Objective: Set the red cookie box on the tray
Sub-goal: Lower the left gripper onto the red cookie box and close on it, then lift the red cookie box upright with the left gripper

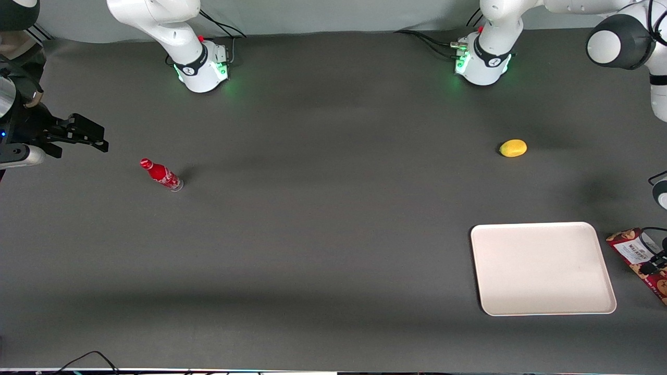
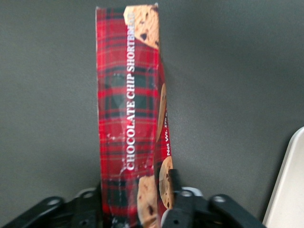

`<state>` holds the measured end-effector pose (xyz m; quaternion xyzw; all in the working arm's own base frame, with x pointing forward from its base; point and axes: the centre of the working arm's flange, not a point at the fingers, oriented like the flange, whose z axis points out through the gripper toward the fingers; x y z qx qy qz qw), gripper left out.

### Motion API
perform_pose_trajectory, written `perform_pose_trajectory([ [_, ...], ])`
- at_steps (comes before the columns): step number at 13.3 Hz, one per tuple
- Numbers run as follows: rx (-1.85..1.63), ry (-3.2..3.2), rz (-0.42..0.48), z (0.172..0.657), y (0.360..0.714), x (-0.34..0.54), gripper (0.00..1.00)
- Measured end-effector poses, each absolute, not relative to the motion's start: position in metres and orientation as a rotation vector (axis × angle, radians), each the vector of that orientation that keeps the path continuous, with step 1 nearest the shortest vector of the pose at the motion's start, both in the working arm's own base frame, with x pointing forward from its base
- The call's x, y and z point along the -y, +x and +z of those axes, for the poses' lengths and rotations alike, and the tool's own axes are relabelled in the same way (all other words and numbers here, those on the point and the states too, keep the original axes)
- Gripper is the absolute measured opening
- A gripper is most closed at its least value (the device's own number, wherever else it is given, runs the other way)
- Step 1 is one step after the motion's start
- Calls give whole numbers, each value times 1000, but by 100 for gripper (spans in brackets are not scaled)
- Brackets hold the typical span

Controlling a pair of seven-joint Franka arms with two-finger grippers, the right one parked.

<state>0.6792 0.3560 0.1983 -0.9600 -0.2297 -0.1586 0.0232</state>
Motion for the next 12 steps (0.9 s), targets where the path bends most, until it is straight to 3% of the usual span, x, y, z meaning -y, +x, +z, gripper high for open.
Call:
perform_pose_trajectory([
  [2,740,-2976,-510,202,680,-358,21],
  [3,758,-2979,-519,203,681,-359,15],
  [7,773,-3011,-510,221,687,-354,10],
  [9,756,-3060,-440,273,693,-349,10],
  [12,712,-3110,-307,391,680,-338,10],
])
